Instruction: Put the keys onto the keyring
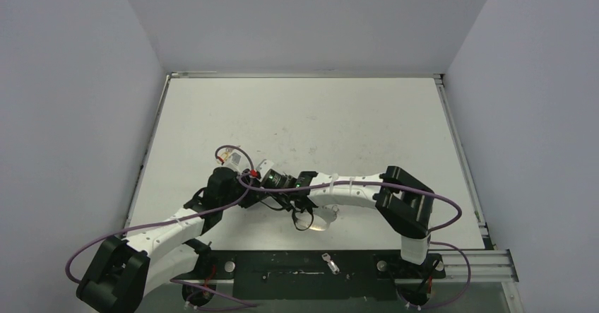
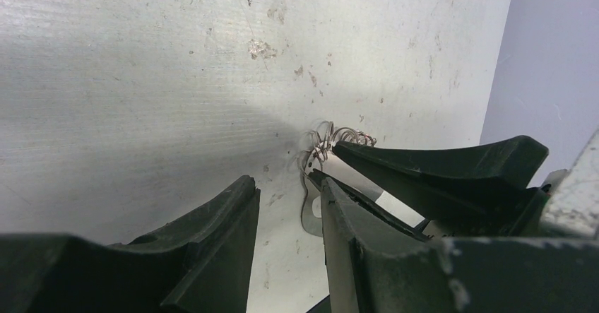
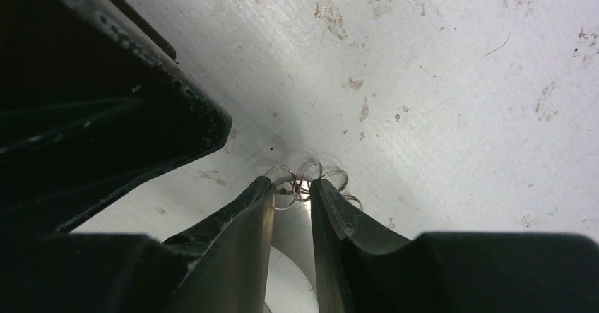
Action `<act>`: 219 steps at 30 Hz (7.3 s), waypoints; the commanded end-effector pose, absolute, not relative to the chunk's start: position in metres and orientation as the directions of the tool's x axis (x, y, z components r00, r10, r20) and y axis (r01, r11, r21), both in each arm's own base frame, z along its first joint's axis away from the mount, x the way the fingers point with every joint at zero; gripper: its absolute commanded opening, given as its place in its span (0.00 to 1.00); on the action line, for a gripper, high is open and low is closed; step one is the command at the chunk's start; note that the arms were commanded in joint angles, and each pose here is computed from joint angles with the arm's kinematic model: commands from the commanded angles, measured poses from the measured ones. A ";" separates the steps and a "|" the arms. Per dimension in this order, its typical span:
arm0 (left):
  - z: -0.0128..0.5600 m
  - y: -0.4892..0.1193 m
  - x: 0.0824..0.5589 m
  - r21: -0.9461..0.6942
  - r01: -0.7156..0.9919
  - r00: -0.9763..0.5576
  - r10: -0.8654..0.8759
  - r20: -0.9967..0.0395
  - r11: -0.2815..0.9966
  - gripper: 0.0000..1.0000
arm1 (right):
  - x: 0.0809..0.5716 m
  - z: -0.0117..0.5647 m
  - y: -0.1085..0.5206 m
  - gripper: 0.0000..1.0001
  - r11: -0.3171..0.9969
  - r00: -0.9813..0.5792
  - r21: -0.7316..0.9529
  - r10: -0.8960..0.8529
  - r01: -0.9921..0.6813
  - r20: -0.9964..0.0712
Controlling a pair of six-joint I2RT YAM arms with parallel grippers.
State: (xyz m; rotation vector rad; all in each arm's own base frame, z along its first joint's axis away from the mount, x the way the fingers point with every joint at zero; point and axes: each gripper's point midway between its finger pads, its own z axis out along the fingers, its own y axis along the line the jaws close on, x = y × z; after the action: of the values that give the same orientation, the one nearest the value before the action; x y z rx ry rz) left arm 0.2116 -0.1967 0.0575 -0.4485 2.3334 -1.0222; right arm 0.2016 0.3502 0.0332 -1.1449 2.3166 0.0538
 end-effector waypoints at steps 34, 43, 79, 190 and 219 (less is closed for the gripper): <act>0.096 -0.194 0.221 -0.696 0.188 -0.712 -0.393 -0.582 0.693 0.34 | 0.197 0.110 0.361 0.00 0.616 -0.431 -0.047 -0.602 -0.787 -0.672; 0.175 -0.200 0.211 -0.549 0.574 -0.446 -0.331 -0.832 0.607 0.32 | 0.180 0.167 0.363 0.00 0.433 -0.434 0.229 -0.468 -0.872 -0.770; 0.153 -0.264 0.139 -0.011 0.939 -0.017 0.015 -1.000 0.345 0.20 | 0.165 0.199 0.367 0.00 0.171 -0.493 0.463 -0.303 -0.870 -0.816; 0.212 -0.263 0.157 -0.755 0.542 -0.585 -0.479 -0.655 0.370 0.18 | 0.167 0.218 0.341 0.00 0.105 -0.164 0.146 -0.192 -0.984 -0.968; 0.200 -0.264 0.150 -0.426 0.745 -0.448 -0.087 -0.890 0.514 0.00 | 0.207 0.198 0.330 0.37 0.325 -0.335 0.264 -0.185 -0.908 -0.924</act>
State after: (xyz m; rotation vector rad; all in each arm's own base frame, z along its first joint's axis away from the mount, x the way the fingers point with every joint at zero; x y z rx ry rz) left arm 0.1526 -0.2570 0.1793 0.4163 1.8525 -1.0861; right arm 0.1867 0.3319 0.1896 -1.0726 1.7382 1.1095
